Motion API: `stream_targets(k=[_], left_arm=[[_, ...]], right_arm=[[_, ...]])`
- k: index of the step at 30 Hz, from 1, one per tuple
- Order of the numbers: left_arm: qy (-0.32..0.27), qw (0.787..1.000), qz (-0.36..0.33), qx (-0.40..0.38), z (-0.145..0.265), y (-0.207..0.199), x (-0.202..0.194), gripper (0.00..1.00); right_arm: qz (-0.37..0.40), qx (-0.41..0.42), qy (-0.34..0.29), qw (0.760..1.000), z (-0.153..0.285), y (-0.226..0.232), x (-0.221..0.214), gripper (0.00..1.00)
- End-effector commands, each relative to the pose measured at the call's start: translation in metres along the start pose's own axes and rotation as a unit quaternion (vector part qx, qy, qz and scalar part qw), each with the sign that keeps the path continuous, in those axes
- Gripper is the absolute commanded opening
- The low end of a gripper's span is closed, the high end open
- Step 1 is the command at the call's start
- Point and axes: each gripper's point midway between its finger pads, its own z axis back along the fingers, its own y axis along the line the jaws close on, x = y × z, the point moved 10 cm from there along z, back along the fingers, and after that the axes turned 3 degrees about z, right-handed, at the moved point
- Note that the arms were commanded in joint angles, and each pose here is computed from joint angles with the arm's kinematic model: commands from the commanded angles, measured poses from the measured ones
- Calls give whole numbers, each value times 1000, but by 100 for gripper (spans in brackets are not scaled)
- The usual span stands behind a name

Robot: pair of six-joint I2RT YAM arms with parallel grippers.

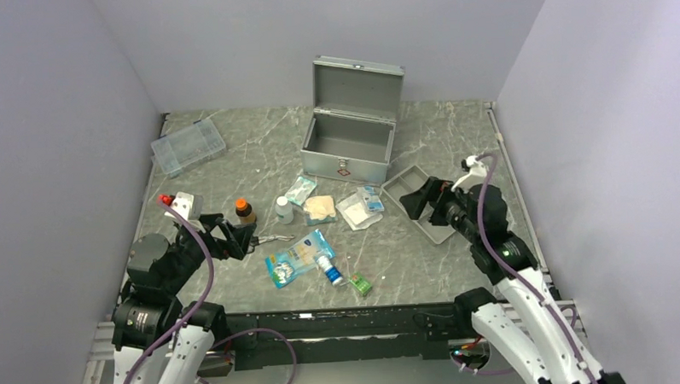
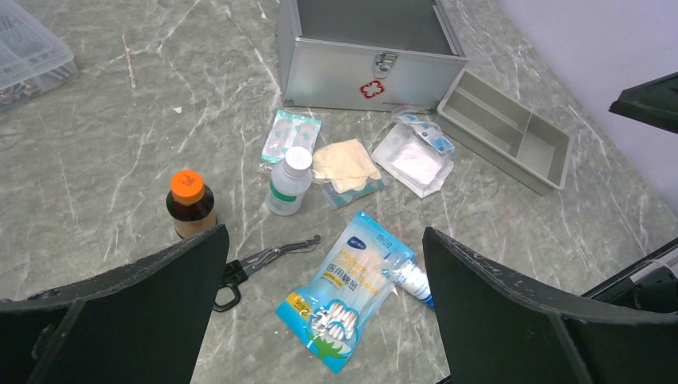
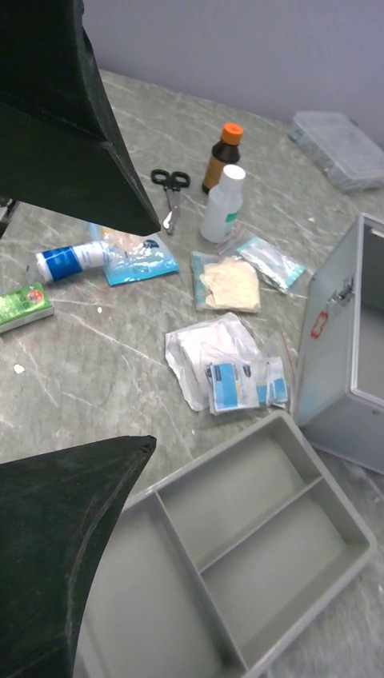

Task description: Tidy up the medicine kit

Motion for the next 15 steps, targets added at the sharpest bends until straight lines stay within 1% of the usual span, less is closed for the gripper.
stream_targets(k=[1,5,15], left_arm=[[-7,1000,8,10,1,1,1,99],[-7,1000,8,13,0,1,1,99],[-4,1000,8,12,0,1,1,99]], right_arm=[[13,32,-27,999,-20,20,13,99],[38,22,-21,999,-36,34,16,98],[66,12,-10,998,-88,79,35,98]])
